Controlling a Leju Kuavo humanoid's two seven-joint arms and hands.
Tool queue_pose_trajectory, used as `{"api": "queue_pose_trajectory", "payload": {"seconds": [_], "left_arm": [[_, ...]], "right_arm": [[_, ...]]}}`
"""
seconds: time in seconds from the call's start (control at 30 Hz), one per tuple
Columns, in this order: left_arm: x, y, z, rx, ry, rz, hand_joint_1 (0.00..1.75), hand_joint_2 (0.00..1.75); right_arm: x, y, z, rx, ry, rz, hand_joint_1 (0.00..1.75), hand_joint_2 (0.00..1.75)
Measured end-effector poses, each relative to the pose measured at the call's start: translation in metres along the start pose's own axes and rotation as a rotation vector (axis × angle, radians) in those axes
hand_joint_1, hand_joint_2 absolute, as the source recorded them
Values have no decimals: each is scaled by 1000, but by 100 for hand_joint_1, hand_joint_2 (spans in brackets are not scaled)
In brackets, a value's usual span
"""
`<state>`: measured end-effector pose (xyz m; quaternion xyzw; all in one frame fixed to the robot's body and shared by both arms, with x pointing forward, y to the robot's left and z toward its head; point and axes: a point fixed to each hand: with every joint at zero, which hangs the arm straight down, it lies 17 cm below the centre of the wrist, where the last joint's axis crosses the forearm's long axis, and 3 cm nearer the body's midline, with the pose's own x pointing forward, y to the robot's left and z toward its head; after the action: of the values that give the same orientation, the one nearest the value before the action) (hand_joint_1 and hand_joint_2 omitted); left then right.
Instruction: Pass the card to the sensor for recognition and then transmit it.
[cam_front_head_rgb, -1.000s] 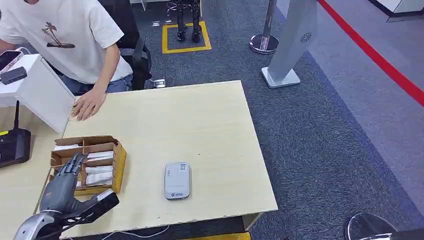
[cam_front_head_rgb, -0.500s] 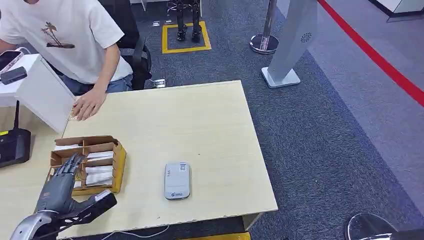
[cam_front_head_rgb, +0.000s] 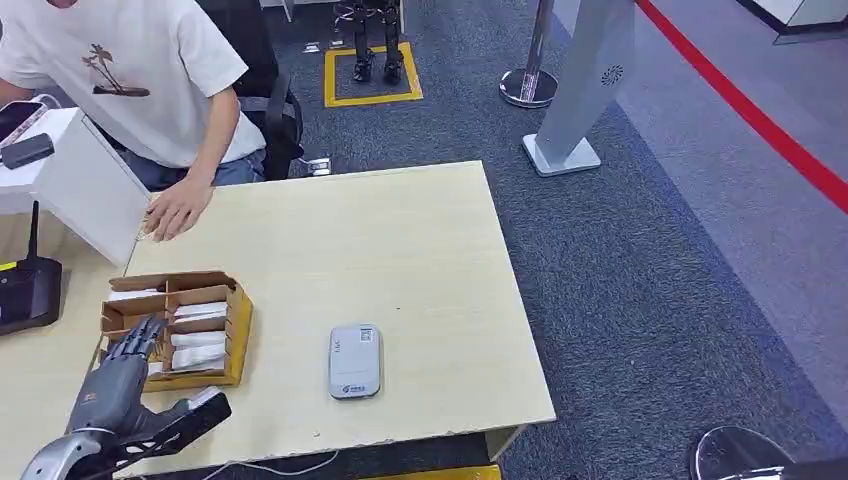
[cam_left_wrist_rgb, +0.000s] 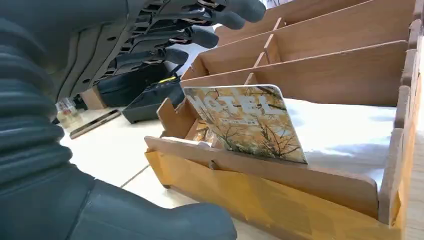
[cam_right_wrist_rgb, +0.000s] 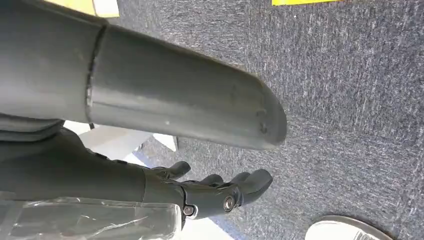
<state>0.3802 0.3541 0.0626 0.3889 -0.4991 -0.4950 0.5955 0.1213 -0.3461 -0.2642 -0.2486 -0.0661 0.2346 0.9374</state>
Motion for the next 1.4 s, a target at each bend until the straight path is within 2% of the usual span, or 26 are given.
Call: {"api": "queue_pose_trajectory", "payload": {"seconds": [0.57,0.6,0.63,1.4], "left_arm": [[-15,-5,6,-21,31,-34,0,175],[-15,-5,7,-22,32,-34,112,175],[-15,-6,8,-23,32,-35,175,175],[-15,-2,7,2,36,-62,175,175]], "right_arm": [[1,-1,0,-1,1,2,0,0],[1,-1,0,-1,1,2,0,0],[1,-1,0,-1,1,2,0,0],[1,1,0,8,-2,6,0,0]]}}
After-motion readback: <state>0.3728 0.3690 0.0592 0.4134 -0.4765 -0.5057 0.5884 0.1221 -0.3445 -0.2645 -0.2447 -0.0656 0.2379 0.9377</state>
